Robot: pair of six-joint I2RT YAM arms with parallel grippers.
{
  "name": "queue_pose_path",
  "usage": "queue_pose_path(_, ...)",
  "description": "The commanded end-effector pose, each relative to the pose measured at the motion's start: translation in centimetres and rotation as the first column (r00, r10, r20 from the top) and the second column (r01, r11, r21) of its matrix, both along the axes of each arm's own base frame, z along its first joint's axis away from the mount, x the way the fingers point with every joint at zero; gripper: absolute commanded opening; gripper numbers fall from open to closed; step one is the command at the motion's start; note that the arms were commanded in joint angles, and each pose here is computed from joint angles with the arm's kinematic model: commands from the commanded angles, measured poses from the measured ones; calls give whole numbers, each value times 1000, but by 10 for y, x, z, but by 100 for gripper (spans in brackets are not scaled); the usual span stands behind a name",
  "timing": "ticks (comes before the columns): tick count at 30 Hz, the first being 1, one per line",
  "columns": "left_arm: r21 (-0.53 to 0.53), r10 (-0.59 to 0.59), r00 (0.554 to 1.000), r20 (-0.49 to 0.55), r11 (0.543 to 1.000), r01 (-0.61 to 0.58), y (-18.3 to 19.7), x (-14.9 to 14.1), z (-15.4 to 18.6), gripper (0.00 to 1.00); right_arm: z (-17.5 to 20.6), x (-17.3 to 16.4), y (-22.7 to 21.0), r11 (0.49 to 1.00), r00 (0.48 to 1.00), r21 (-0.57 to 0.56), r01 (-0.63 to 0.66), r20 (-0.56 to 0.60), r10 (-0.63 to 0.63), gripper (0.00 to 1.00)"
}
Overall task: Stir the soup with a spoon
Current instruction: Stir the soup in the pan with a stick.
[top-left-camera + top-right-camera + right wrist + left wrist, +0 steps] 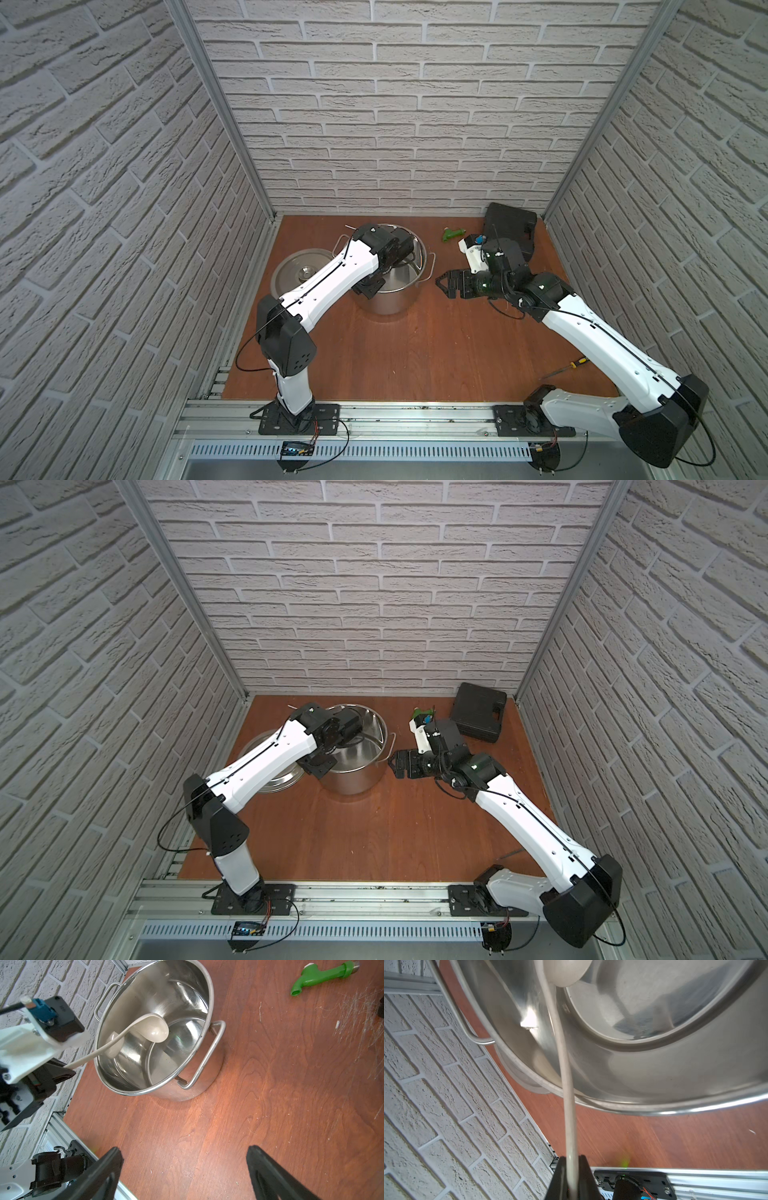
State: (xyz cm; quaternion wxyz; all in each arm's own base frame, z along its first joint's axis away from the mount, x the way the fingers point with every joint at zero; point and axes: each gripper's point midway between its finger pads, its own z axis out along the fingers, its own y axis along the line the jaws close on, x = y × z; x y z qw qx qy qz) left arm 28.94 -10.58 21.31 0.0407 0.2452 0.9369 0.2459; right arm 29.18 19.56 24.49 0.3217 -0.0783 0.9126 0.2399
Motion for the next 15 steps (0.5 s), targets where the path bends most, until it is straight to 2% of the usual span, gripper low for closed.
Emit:
queue_pose_path(1,44,-13,999,-37,999,14,8,2,8,0,24,3,8,999,998,45,-12,63,9,96)
queue_pose_path(8,-15,-74,997,-16,997,74,-35,20,5,0,26,-3,1,1000,997,23,-6,71,4,96)
queue_pose_path(15,-57,-113,993,-34,992,111,-65,5,-4,0,26,-7,-4,1000,997,5,-5,77,5,96)
